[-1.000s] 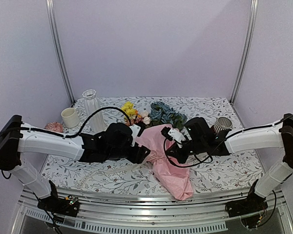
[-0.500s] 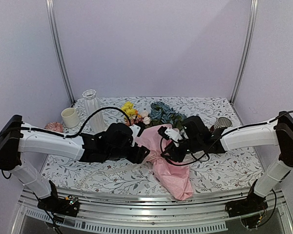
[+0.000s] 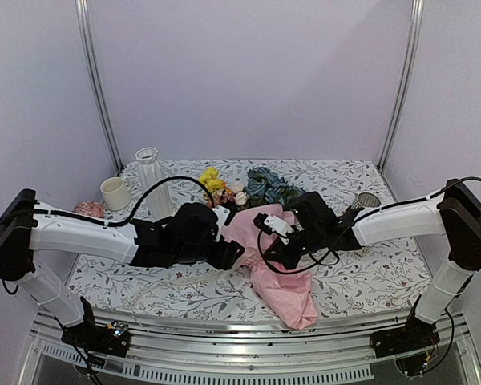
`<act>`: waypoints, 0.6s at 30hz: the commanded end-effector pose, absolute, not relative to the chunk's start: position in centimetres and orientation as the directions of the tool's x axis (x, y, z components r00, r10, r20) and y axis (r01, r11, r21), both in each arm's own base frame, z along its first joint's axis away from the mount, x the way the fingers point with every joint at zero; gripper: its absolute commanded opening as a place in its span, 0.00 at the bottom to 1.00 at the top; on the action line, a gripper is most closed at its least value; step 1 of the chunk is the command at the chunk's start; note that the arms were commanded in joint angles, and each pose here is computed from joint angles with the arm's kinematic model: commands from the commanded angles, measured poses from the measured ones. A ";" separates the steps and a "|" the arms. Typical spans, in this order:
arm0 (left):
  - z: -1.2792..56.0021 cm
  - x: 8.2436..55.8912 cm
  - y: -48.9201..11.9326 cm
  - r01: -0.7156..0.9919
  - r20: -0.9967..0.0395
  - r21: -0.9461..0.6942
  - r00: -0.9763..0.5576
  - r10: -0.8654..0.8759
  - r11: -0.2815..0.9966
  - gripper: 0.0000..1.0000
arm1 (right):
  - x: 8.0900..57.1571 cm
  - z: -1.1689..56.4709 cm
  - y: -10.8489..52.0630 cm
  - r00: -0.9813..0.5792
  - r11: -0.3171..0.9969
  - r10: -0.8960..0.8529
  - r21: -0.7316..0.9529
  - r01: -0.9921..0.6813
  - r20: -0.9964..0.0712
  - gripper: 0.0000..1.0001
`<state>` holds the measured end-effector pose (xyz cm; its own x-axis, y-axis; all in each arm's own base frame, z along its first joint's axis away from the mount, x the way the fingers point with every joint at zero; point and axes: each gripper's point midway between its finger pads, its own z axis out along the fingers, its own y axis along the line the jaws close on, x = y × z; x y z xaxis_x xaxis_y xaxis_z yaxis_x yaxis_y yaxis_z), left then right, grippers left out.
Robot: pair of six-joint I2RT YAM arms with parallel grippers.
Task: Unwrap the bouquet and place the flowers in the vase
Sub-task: Untie the half-tied ribbon from the folded wrapping paper.
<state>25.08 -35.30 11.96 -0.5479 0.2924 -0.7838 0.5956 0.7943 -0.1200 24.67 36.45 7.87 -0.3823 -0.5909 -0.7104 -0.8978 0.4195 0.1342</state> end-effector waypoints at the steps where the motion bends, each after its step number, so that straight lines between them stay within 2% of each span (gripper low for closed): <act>1: 12.2 25.3 -34.4 0.582 -0.785 -0.111 -0.549 0.288 0.806 0.68 | 24.4 10.5 36.6 -0.349 0.410 -0.539 0.124 -0.904 -0.767 0.04; 8: 12.2 25.3 -34.3 0.579 -0.785 -0.108 -0.548 0.288 0.808 0.68 | 24.5 12.5 35.6 -0.340 0.457 -0.476 0.103 -0.884 -0.811 0.04; 18: 12.3 25.3 -34.4 0.582 -0.788 -0.105 -0.543 0.289 0.807 0.68 | 26.5 14.6 33.0 -0.350 0.614 -0.377 0.051 -0.787 -0.858 0.04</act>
